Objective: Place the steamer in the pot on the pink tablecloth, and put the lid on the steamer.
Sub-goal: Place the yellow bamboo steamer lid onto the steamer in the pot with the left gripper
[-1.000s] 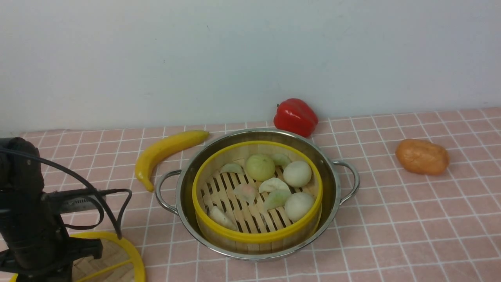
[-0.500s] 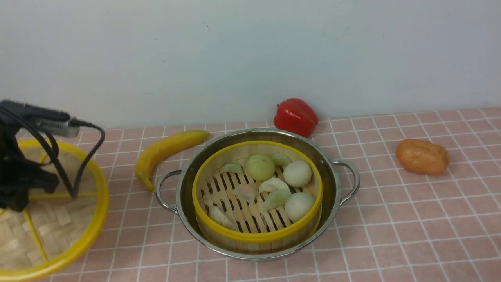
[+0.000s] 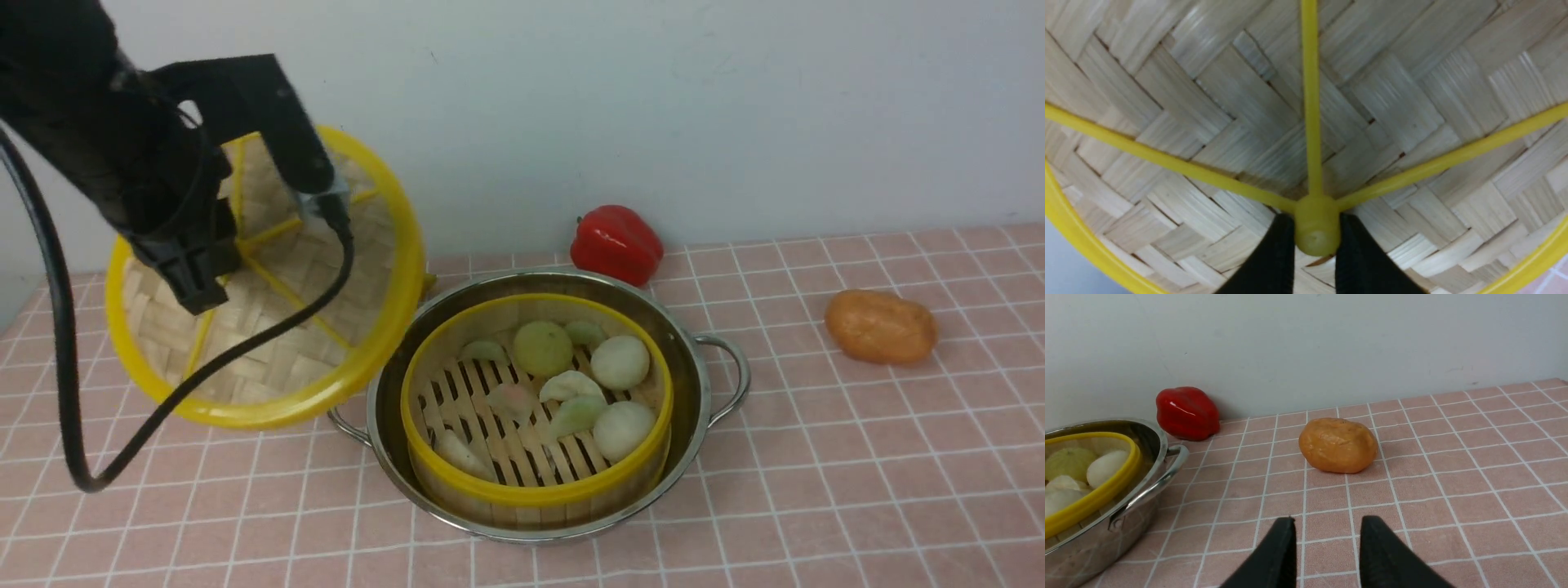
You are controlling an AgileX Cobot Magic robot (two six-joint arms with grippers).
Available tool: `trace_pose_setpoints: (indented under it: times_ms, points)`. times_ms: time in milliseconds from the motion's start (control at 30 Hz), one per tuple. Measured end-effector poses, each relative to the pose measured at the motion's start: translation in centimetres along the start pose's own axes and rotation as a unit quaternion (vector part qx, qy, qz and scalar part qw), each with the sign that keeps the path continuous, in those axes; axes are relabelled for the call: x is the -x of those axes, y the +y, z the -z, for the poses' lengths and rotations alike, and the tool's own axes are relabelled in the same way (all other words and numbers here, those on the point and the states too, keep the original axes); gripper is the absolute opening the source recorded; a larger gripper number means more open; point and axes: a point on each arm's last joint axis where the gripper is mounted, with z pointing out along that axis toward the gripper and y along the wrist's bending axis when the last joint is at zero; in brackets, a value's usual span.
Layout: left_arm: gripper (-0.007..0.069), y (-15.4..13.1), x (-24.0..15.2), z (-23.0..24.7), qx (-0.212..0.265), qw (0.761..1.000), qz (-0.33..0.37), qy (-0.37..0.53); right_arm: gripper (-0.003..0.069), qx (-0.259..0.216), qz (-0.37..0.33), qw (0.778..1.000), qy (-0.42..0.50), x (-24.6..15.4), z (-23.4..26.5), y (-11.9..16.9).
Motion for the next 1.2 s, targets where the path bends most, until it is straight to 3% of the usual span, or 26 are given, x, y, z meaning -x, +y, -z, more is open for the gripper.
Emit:
trace_pose_setpoints:
  times_ms: [233,433,733,1200]
  points:
    - [0.0116,-2.8,6.8,-1.5,-0.04,0.989,-0.136,-0.048,0.024,0.0,0.0,1.0,0.0,0.0,0.0,0.0]
    - [0.0116,-4.7,10.3,-4.1,-0.064,0.974,-0.214,-0.046,0.024,0.0,0.0,1.0,0.0,0.0,0.0,0.0]
    - [0.0116,-4.8,12.2,-7.7,-0.087,0.963,-0.252,-0.033,0.024,0.0,0.0,1.0,0.0,0.0,0.0,0.0]
    - [0.0116,-5.0,13.1,-9.1,-0.107,0.956,-0.268,-0.045,0.024,0.0,0.0,1.0,0.0,0.0,0.0,0.0]
